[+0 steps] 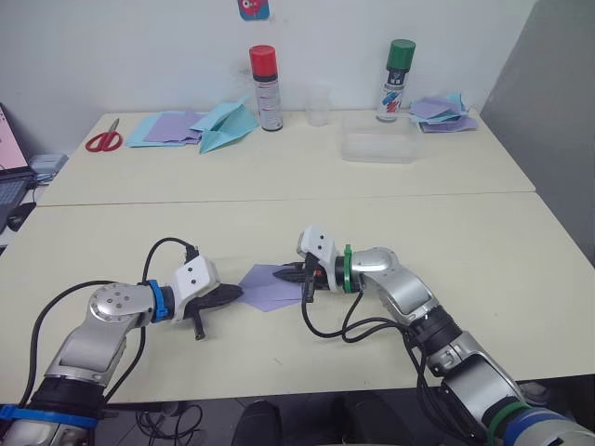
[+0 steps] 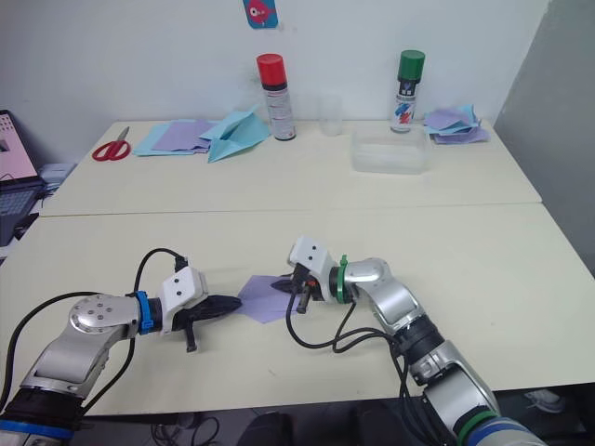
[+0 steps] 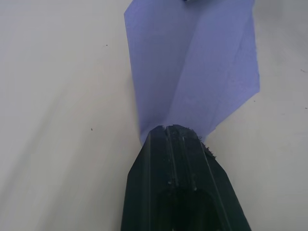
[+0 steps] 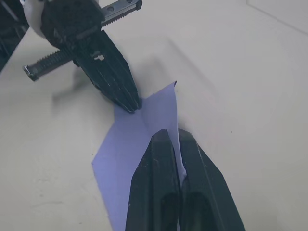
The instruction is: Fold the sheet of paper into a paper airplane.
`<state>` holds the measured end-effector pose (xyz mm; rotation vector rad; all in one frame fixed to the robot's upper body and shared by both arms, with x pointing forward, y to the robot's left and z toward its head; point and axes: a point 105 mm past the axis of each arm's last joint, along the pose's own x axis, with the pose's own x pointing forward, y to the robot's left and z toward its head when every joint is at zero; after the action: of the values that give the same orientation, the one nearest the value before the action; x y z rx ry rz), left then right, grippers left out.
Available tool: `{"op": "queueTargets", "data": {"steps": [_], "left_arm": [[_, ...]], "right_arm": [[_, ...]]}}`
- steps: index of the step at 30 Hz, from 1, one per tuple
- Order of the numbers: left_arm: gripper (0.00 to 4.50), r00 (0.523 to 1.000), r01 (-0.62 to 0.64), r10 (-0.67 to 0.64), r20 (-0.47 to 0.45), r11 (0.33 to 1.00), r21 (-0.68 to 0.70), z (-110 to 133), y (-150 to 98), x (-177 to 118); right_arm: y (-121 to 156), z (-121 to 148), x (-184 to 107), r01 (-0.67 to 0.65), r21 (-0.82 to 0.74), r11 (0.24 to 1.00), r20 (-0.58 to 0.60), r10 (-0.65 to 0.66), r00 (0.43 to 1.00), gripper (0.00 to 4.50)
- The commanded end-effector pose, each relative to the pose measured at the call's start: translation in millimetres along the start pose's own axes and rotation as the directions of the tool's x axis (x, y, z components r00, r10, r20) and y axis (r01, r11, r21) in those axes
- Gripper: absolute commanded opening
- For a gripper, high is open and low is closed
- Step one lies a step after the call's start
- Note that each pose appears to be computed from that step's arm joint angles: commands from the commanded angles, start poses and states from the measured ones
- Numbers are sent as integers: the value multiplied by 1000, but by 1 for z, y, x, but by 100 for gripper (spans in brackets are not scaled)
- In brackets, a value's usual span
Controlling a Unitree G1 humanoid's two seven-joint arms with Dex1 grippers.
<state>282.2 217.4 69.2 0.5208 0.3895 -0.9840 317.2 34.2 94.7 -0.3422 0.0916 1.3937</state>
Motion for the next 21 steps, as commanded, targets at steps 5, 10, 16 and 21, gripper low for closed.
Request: {"op": "queueTargets", "data": {"steps": [5,10,16,21], "left_arm": [[0,994,3,-12,-109,996,-85,-26,-4,-5],[0,994,4,-13,-109,996,-86,-24,-3,-5],[0,994,-5,-5,-113,996,-86,-23,-1,-7],[0,994,-13,3,-107,996,-92,-19,1,-10]], "right_arm": [[15,8,2,-84,-226,971,55,99,994,4],[21,-3,1,-138,-288,948,0,144,990,4],[17,-20,0,-148,-352,924,-94,122,988,4],[16,-21,1,-145,-403,904,-107,110,988,4]]}}
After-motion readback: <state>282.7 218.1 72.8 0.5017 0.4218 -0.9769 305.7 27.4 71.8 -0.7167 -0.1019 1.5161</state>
